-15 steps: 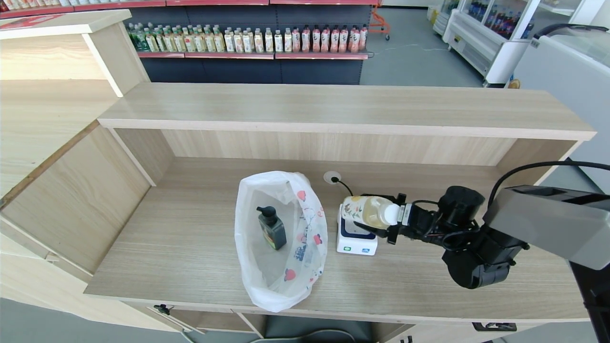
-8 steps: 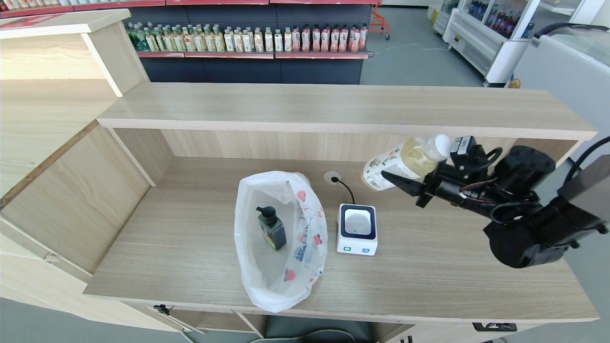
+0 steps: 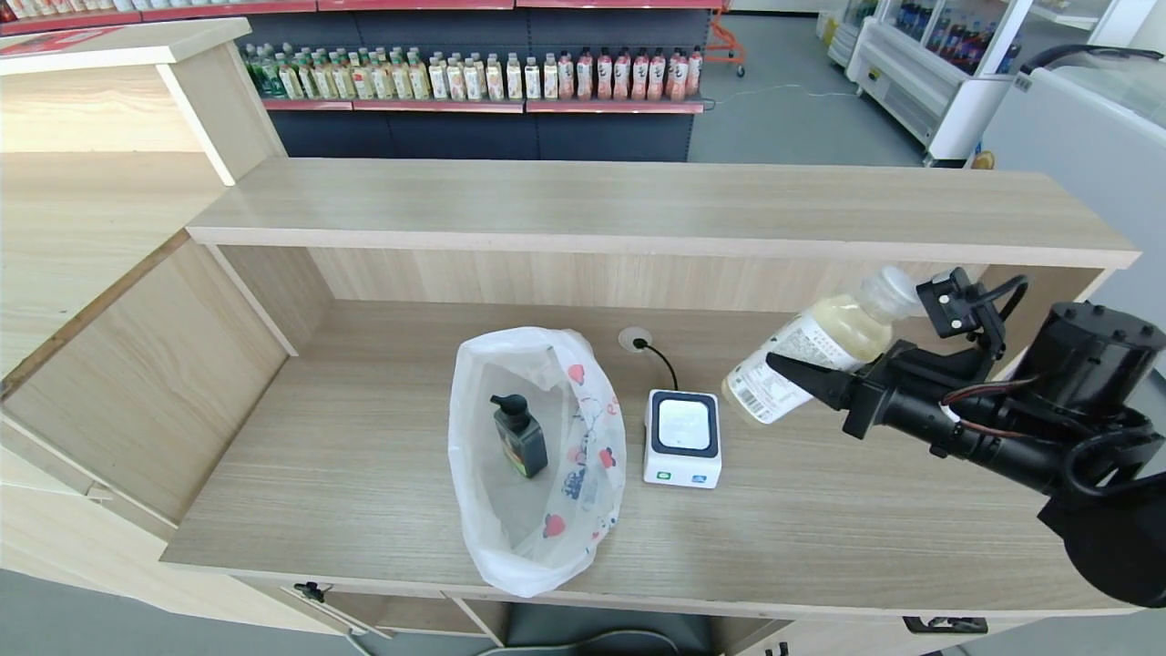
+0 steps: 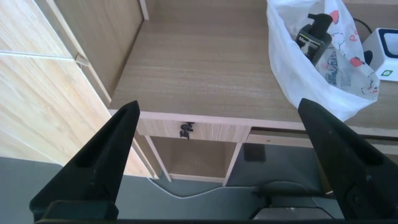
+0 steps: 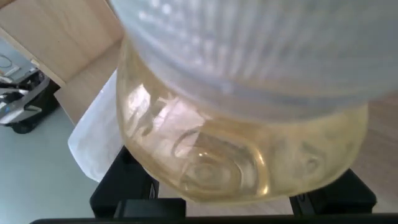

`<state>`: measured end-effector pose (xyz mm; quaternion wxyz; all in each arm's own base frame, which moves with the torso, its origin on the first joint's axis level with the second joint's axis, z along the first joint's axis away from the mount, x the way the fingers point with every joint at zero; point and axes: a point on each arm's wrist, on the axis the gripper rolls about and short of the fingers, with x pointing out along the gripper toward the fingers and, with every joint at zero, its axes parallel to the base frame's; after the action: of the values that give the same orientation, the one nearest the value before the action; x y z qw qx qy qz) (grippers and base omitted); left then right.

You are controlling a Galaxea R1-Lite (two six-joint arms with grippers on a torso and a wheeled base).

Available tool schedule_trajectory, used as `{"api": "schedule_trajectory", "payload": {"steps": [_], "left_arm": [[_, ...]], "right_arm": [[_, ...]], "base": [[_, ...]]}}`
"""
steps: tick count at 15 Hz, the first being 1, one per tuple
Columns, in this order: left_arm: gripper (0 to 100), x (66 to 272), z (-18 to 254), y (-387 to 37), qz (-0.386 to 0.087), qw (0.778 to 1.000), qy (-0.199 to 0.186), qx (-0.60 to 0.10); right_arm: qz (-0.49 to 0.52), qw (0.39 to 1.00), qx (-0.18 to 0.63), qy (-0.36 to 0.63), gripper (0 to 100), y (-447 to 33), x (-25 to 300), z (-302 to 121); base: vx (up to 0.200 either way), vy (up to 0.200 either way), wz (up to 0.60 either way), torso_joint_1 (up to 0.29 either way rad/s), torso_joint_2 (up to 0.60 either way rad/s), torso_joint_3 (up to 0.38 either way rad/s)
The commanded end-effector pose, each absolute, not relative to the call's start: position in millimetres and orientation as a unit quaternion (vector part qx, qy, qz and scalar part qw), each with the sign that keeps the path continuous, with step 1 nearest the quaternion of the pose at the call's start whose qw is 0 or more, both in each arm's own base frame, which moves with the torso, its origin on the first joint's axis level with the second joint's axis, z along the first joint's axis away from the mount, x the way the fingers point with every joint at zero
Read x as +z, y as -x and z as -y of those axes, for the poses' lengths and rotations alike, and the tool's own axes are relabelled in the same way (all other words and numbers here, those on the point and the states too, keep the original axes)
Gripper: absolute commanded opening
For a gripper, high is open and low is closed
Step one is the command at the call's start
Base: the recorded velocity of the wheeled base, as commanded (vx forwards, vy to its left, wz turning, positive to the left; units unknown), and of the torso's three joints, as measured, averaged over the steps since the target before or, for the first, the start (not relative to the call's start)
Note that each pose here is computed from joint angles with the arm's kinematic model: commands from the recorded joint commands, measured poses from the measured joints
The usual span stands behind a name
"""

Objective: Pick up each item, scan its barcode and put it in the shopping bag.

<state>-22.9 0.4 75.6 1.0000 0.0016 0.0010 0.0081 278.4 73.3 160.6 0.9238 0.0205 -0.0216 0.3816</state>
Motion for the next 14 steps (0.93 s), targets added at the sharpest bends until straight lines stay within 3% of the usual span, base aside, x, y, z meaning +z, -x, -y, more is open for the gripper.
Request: {"api": "schedule_trajectory", "payload": {"steps": [1, 14], "left_arm": [[100, 76, 0, 23, -0.001, 1.000, -0.002, 0.008], [100, 76, 0, 23, -0.001, 1.000, -0.002, 0.008]], "right_arm": [[0.031, 0.921, 0.387, -0.028, 0, -271, 169, -80], [0.000, 0.921, 0.386, -0.054, 0, -264, 164, -102]], "base": [[0.000, 0.000, 0.00, 0.000, 0.00, 0.000], [0.000, 0.000, 0.00, 0.000, 0.00, 0.000]]}}
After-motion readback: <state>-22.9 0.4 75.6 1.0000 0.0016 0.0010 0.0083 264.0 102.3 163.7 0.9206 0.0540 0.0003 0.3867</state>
